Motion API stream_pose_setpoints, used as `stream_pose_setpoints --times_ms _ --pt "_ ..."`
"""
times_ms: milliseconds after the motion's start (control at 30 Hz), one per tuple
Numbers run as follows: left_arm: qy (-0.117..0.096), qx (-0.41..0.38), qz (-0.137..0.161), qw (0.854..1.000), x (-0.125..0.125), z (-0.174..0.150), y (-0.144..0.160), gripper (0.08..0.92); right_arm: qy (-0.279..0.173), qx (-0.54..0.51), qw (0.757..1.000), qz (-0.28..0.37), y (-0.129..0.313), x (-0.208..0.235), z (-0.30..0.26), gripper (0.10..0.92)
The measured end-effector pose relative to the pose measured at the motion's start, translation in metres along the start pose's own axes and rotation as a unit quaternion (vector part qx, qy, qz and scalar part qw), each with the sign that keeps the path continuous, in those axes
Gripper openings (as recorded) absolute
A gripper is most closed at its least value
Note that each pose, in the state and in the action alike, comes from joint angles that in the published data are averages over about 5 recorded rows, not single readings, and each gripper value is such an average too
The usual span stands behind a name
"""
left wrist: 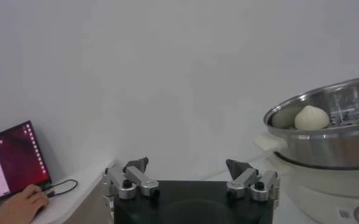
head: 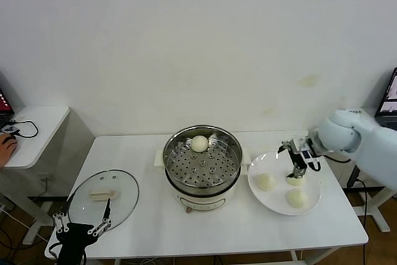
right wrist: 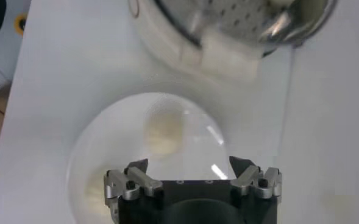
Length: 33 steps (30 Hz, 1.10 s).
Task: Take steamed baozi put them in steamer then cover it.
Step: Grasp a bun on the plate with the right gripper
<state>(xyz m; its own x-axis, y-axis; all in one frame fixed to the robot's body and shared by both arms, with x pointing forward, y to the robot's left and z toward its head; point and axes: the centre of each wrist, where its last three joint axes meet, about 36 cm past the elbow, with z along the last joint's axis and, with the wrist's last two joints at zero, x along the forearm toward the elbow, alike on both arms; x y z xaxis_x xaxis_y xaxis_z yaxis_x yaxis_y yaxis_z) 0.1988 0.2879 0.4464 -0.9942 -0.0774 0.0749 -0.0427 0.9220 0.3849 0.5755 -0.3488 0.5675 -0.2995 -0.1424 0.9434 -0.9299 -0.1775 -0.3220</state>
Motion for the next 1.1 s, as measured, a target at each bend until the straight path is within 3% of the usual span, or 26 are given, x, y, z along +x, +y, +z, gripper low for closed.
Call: stream_pose_setpoints --times_ms 633,1100 --pt "0.015 -0.007 -0.011 1.0 -0.001 0.007 0.007 0.823 -0.005 -0.017 0.999 -0.034 -0.004 -0.112 -0.011 0.823" --pt "0.016 -0.005 -0.013 1.0 -0.002 0.009 0.006 0.823 -0.008 -0.018 0.999 -0.03 -0.01 -0.146 -0.023 0.823"
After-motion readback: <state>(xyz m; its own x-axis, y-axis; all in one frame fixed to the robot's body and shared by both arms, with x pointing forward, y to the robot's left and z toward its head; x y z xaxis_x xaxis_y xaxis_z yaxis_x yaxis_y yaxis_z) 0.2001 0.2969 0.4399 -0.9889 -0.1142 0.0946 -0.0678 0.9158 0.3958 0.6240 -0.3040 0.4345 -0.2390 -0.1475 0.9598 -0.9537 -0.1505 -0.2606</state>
